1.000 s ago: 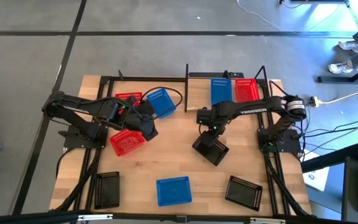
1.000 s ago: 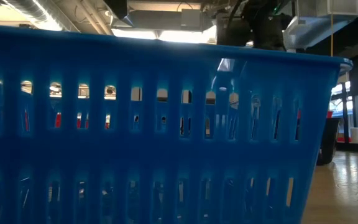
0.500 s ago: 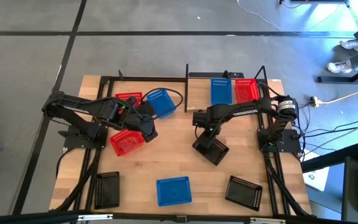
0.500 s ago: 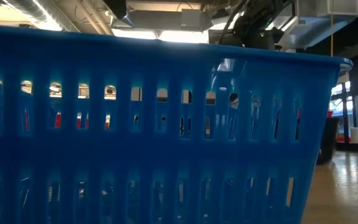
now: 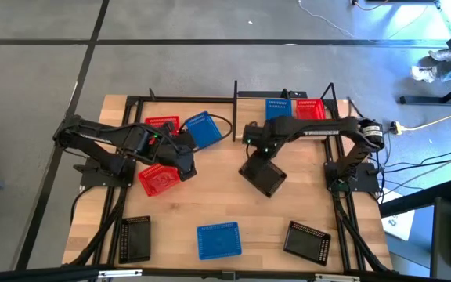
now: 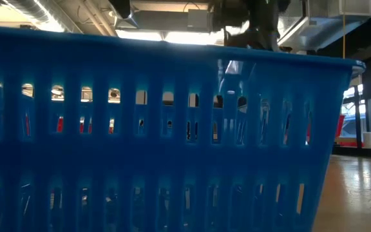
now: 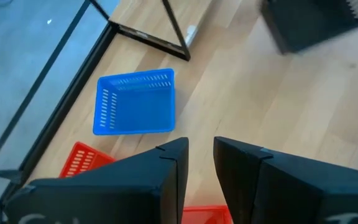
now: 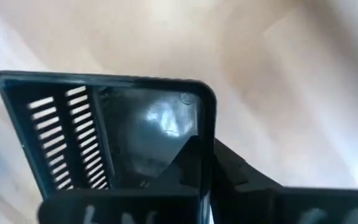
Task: Stack baskets on shelf by color
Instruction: Put the top black bin on the shelf
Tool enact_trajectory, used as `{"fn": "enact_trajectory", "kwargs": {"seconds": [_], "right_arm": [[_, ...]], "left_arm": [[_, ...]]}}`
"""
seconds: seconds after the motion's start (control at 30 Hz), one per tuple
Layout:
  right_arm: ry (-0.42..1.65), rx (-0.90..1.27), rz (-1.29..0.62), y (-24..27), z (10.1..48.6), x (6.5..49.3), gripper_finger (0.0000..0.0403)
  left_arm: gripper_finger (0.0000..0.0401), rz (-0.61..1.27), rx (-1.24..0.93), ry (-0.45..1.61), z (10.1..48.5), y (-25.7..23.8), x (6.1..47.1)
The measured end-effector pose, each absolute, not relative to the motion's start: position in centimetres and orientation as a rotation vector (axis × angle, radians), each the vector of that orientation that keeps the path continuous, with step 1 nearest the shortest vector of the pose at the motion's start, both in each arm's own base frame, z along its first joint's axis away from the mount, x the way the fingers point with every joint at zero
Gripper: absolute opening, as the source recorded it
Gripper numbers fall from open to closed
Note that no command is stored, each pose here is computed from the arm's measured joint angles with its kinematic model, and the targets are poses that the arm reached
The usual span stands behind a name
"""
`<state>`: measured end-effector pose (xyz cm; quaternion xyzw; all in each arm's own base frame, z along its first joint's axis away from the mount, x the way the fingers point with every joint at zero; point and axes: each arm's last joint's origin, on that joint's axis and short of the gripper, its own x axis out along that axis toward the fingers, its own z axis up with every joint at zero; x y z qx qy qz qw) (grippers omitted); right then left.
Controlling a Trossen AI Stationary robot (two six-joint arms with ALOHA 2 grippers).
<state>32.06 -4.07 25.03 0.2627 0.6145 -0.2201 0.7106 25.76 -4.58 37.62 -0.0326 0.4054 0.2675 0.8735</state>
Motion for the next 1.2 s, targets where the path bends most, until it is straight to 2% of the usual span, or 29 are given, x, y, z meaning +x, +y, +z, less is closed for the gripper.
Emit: {"fn": "enact_trajectory", "kwargs": {"seconds": [0.27,0.5,0.7,0.93,1.2], "right_arm": [[1.085,0.634,-0.706,-7.0,32.2,31.7,0.0002],[0.914,0.691,-0.833,-10.6,35.6,30.9,0.0002],[0.807,0.823,-0.974,-14.9,36.2,29.3,0.0002],[0.670,1.018,-1.021,-19.2,36.2,28.0,0.0003],[0.742,1.064,-1.098,-21.1,34.3,27.8,0.0004]], "left_arm": [[0.0067,0.535,-0.027,0.857,37.6,-4.7,25.7],[0.0067,0.483,0.077,0.885,37.6,-4.8,25.7],[0.0067,0.441,0.163,0.908,37.6,-4.8,25.7],[0.0067,0.405,0.236,0.926,37.6,-4.8,25.8],[0.0067,0.397,0.248,0.928,37.6,-4.9,25.7]]}}
